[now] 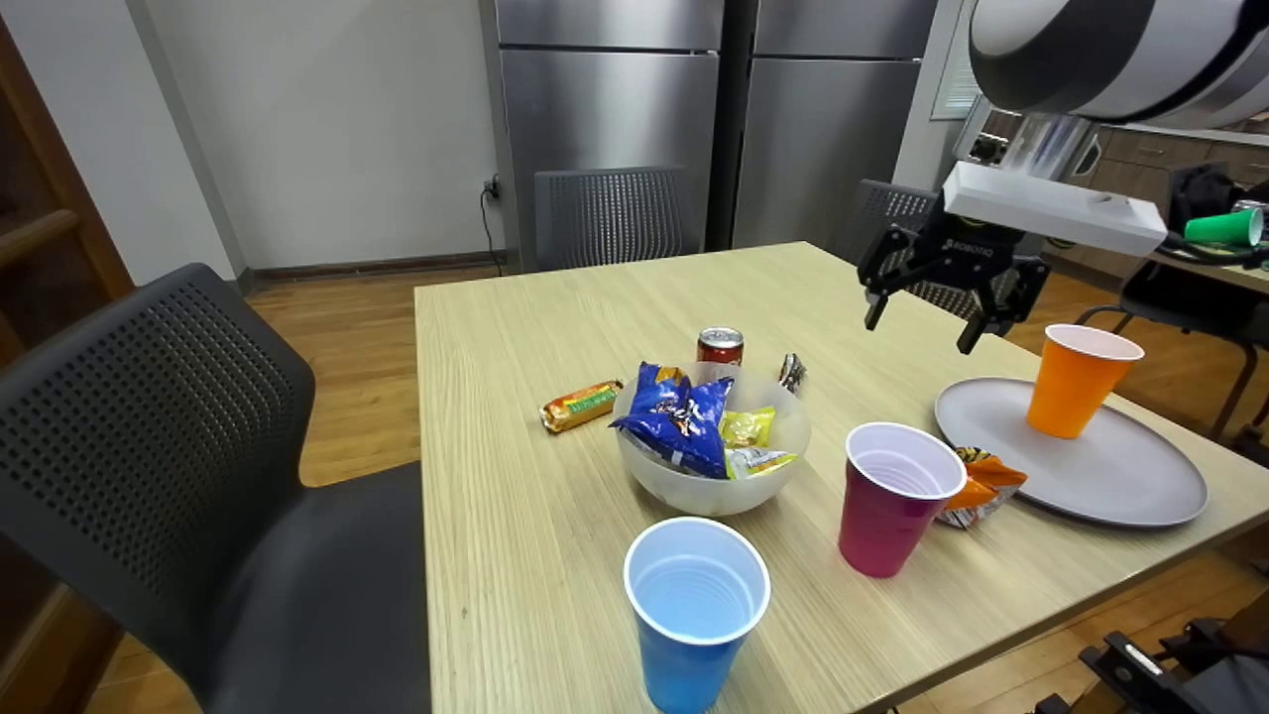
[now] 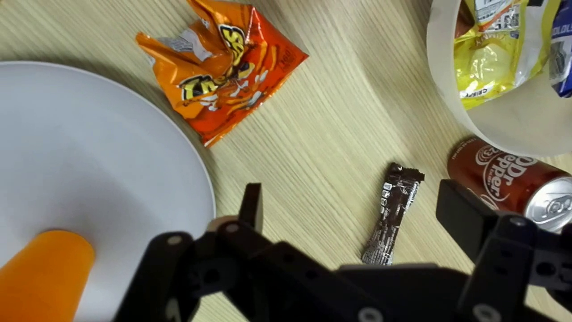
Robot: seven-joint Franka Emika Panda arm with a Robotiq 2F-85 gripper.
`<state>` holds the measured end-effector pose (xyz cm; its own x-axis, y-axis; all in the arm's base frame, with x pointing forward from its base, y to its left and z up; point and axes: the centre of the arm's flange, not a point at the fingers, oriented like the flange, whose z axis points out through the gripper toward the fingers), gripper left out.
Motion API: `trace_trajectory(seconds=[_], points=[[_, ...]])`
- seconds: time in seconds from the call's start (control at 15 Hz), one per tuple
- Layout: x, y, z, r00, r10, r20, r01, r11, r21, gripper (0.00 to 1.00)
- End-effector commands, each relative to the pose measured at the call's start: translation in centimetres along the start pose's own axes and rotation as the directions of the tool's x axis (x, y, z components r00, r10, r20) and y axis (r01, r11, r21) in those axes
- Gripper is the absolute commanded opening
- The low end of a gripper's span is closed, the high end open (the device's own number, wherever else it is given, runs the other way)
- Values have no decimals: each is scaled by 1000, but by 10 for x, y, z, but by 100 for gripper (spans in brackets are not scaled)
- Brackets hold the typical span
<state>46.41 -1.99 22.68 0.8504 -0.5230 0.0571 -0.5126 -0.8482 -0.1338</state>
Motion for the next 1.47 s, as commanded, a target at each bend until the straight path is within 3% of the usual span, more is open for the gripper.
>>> trace_trajectory(seconds=[0.0, 0.4, 1.4], points=[[-9, 14, 8, 998, 29, 47, -28, 999, -18, 100], [-25, 31, 32, 991, 85, 99, -80, 995, -60, 100], [-48, 50, 73, 953, 260, 153, -253, 965, -67, 100]])
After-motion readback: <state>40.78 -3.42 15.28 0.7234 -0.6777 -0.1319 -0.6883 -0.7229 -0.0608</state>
